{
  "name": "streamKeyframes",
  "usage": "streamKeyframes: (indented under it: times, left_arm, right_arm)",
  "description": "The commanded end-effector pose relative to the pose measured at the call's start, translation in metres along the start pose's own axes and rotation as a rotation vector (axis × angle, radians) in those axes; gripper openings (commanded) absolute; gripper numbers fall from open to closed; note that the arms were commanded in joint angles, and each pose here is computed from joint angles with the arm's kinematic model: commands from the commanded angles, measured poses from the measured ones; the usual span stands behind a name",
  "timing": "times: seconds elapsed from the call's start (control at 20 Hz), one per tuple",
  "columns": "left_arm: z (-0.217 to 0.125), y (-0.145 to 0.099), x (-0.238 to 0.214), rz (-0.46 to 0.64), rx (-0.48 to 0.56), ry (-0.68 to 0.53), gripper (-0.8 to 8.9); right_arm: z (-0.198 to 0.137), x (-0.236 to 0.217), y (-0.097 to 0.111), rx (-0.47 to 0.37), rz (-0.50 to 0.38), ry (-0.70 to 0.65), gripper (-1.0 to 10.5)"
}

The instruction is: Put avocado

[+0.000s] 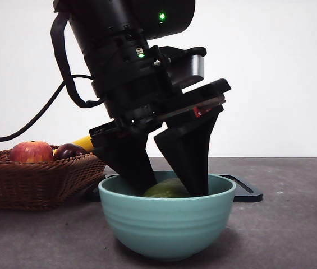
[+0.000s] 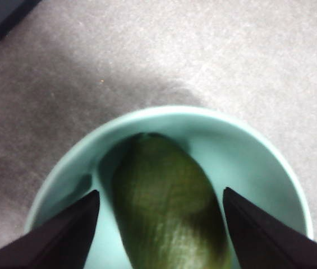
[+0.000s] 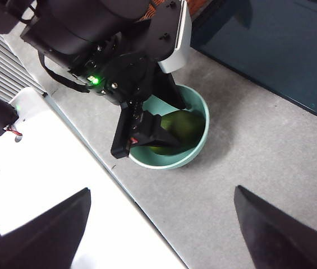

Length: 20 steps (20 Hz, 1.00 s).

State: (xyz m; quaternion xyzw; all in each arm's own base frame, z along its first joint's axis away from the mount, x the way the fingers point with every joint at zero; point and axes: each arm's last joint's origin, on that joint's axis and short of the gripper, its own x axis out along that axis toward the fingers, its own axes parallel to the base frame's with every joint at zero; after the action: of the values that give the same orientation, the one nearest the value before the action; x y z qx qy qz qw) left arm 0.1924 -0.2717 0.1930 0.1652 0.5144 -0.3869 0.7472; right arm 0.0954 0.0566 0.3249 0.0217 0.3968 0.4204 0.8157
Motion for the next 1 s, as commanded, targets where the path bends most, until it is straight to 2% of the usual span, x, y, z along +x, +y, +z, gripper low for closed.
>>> streamKeyframes:
  times: [0.05,0.25,0.55,0.8,1.0]
  left_arm:
    - [0.005,-0.005,0.002,-0.004,0.022,-0.009,3.66]
    - [0.009,-0.006,-0.009,-0.009,0.014,-0.043,3.66]
    - [0.021,-0.004,-0.068,-0.020,0.008,-0.229,3.66]
    - [0.015,0.022,-0.131,0.021,-0.058,-0.413,3.66]
    - [-0.004,0.049,-0.181,0.107,-0.122,-0.526,3.66]
  right_arm:
    - [0.004,-0.002,0.002,-0.004,0.002,-0.016,4.1]
    - [0.004,-0.002,0.002,-0.004,0.001,-0.016,4.1]
    - [0.004,-0.002,0.002,-0.005,0.001,-0.016,4.1]
    - [0.004,-0.002,0.002,-0.005,0.001,-0.017,4.1]
    - [0.006,-0.001,0.001,-0.006,0.001,-0.019,4.1]
